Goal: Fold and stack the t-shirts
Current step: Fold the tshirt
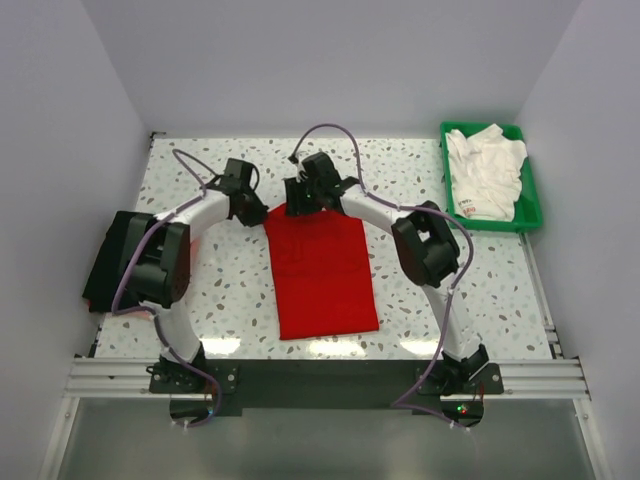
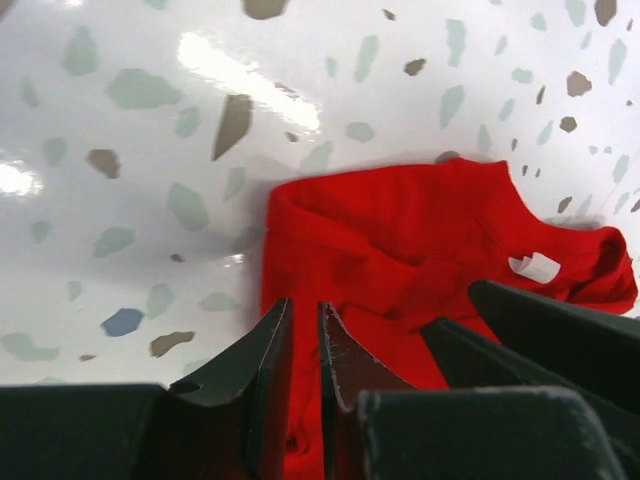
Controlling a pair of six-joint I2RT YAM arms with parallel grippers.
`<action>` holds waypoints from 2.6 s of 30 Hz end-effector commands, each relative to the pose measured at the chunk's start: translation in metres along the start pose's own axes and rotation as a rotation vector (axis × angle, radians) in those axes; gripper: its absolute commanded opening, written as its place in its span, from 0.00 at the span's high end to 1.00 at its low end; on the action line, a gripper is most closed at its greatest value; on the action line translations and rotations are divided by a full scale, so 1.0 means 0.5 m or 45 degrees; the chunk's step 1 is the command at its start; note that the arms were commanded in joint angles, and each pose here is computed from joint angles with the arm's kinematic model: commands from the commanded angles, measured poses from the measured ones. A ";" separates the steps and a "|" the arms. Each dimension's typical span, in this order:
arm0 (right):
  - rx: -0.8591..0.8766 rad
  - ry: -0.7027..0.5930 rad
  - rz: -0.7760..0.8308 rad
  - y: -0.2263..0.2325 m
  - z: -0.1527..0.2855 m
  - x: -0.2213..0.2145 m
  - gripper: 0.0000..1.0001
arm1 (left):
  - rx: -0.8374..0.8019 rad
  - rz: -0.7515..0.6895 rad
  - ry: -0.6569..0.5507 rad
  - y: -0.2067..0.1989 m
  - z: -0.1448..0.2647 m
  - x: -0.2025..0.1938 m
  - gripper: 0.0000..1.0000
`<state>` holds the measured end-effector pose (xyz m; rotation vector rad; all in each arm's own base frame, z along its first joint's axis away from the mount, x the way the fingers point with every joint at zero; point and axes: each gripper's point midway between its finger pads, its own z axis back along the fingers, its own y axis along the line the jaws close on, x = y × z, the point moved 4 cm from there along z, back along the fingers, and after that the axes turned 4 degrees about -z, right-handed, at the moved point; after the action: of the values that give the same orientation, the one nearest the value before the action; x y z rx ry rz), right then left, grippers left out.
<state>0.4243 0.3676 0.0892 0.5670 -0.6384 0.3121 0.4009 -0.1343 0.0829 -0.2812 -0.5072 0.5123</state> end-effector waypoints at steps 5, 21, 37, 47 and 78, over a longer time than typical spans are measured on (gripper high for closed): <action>0.084 -0.106 0.113 0.034 -0.035 0.049 0.54 | -0.016 0.079 -0.097 0.023 0.051 0.049 0.79; 0.108 -0.077 0.140 0.055 -0.065 0.038 0.57 | -0.008 0.091 -0.032 0.016 -0.007 0.061 0.80; 0.076 -0.071 0.156 0.050 -0.054 0.040 0.84 | -0.044 0.100 -0.023 0.005 -0.037 0.072 0.80; 0.031 -0.160 0.158 0.057 0.003 0.069 0.98 | -0.080 0.089 -0.051 -0.003 -0.036 0.087 0.80; -0.226 -0.079 0.064 -0.026 -0.036 0.004 0.95 | -0.312 -0.054 -0.033 -0.071 0.021 0.046 0.68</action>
<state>0.4324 0.3617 0.0570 0.3720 -0.6908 0.3078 0.4272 -0.1331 0.0831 -0.4210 -0.5142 0.5058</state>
